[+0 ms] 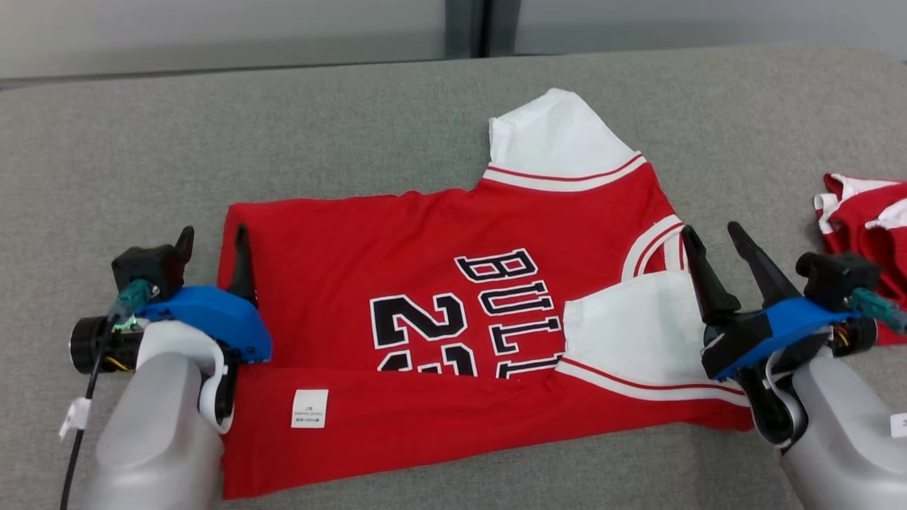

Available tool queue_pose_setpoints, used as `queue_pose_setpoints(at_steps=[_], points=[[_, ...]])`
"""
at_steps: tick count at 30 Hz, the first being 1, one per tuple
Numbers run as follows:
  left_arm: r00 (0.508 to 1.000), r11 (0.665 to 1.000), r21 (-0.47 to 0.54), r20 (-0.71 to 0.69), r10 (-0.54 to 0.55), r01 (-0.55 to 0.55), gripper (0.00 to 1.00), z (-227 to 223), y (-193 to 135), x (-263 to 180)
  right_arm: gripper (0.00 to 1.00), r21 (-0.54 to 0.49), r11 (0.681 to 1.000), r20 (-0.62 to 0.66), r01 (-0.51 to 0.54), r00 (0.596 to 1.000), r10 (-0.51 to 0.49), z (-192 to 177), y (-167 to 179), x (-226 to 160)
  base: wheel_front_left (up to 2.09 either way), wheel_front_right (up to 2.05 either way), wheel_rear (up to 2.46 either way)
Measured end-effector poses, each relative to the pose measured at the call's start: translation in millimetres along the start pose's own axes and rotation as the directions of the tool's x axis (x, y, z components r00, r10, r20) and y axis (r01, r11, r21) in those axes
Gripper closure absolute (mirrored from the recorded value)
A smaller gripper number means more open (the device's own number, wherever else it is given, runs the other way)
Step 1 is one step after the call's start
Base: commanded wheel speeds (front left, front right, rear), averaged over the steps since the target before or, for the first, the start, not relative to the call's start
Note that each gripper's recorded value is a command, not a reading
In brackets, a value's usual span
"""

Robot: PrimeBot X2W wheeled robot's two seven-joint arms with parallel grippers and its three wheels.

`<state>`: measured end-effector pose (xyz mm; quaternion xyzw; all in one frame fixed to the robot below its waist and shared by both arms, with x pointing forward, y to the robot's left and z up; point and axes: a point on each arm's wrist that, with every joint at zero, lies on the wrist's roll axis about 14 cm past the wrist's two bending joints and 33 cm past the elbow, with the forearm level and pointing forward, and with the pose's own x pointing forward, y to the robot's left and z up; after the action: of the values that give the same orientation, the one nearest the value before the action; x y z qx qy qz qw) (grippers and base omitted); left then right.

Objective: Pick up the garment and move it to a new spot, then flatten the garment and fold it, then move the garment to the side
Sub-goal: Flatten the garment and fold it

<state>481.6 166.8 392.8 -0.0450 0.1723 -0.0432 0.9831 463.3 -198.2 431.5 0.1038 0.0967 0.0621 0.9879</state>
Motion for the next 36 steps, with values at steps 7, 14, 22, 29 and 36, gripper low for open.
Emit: queue_pose_setpoints(at_steps=[7,14,22,29,36], points=[[0.996,1.000,0.027,-0.086,0.001,0.001,0.00,-20.0,1.4,37.7,0.00,-0.016,1.000,-0.010,-0.026,1.000,0.025,-1.1,-2.3,26.7,0.00,0.00,0.00],[0.992,1.000,0.022,-0.126,-0.005,0.008,0.00,-36.7,-3.2,48.8,0.00,-0.046,0.998,0.006,-0.049,0.999,0.049,11.3,-6.7,49.8,0.00,0.00,0.00],[0.990,1.000,0.029,-0.141,-0.009,0.013,1.00,-40.6,-6.5,55.5,0.00,-0.156,0.980,-0.061,-0.121,0.992,0.113,37.0,7.0,108.2,0.00,0.00,0.00],[0.993,1.000,0.021,-0.113,-0.015,0.018,1.00,-34.2,-2.4,51.7,0.00,-0.181,0.972,-0.222,-0.153,0.969,0.111,23.1,20.1,159.6,0.00,0.00,0.00],[0.996,0.999,-0.004,-0.079,-0.039,0.038,1.00,-29.6,4.5,41.5,0.00,-0.196,0.965,-0.363,-0.175,0.927,0.095,-10.7,31.8,198.6,0.00,0.00,0.00]])
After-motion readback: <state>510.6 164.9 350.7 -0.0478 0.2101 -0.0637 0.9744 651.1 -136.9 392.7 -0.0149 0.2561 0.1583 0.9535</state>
